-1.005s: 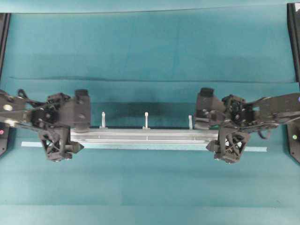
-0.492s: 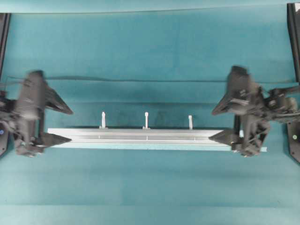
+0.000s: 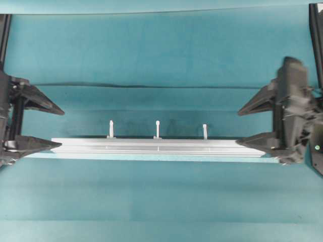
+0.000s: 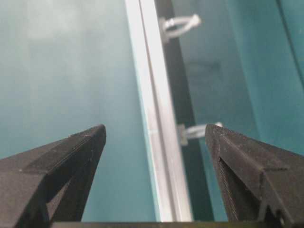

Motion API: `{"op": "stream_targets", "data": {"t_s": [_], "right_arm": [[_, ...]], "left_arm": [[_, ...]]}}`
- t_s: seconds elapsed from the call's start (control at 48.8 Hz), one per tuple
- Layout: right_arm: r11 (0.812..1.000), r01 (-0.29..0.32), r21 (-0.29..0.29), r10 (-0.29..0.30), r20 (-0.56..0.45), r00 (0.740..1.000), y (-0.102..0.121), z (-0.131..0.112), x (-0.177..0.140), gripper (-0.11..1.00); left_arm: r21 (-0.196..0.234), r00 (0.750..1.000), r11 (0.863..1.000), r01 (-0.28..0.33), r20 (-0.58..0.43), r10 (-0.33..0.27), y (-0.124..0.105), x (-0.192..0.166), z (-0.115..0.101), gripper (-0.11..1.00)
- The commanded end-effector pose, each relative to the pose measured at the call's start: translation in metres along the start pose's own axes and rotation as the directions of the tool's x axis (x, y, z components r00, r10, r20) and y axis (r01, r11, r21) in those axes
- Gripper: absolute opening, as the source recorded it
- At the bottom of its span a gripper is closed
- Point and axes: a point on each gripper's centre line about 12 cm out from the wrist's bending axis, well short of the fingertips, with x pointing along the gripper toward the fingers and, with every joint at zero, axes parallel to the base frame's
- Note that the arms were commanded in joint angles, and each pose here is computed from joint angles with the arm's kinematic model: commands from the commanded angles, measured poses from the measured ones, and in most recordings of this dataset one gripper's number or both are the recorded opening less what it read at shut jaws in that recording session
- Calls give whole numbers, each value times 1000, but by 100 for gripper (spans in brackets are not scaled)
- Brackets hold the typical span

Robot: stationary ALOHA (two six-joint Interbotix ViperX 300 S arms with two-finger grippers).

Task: Lift the large metal rail with both hands.

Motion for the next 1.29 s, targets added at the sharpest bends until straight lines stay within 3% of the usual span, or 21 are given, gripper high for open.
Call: {"op": "stream_targets", "data": {"t_s": [0.0,0.164,0.41,0.841,1.087,1.271], "right_arm": [[1000,-12,6,11,67,998,1,7,-10,91],[999,-41,1,40,202,979,3,15,-35,91],[998,-58,-1,56,304,951,3,20,-64,91],[999,-45,14,36,387,922,-4,18,-86,91],[999,-45,19,32,439,898,-7,11,-98,91],[999,-48,17,33,509,860,-9,10,-108,91]], "left_arm": [[-2,999,1000,9,51,-9,-2,-7,12,98],[-2,995,1000,12,94,-12,-2,-13,18,98],[-5,989,1000,10,148,-9,-1,-25,24,98],[-11,946,1000,5,323,-1,1,-68,45,98],[-25,943,1000,-18,332,25,6,-70,45,98],[-28,942,999,-17,335,25,6,-70,45,97]]}}
